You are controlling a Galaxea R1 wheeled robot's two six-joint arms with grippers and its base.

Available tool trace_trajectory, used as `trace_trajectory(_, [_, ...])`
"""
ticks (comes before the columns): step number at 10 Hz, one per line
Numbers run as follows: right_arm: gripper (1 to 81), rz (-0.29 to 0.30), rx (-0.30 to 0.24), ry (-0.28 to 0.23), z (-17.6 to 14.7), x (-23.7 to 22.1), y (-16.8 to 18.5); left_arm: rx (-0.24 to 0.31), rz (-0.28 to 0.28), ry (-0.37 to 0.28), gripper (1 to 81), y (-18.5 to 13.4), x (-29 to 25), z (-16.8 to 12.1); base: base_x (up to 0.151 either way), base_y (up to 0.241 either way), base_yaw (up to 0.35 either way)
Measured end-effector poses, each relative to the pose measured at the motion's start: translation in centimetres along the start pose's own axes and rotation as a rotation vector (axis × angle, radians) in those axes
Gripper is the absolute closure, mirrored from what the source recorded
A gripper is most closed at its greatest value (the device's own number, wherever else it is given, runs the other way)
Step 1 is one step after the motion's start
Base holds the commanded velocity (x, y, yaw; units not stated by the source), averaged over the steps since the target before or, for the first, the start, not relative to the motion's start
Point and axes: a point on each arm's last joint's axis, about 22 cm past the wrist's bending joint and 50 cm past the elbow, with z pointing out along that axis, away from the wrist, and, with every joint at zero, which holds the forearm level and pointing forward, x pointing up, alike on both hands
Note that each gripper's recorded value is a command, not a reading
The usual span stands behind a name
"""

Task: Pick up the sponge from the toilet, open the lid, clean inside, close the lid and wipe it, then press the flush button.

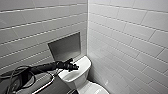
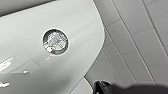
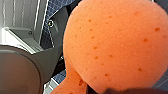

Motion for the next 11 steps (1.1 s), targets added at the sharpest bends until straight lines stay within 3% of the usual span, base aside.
trace_trajectory(3, [81.1, 0.004, 0.0, -0.001, 0.0, 0.0, 0.0, 0.038, -0.013, 0.035, 81.1, -0.9, 2.3, 0.2, 0.0, 0.0, 0.0])
trace_trajectory(7, [81.1, 0.009, 0.014, -0.004, 0.5, -0.4, -0.9, 0.047, 0.011, 0.099, 81.1, 1.8, 7.0, 0.8, 0.0, 0.0, 0.0])
trace_trajectory(11, [81.1, 0.026, 0.005, -0.021, 0.4, -1.0, -0.5, 0.095, -0.023, 0.091, 81.1, -0.6, 7.4, 3.1, 0.0, 0.0, 0.0])
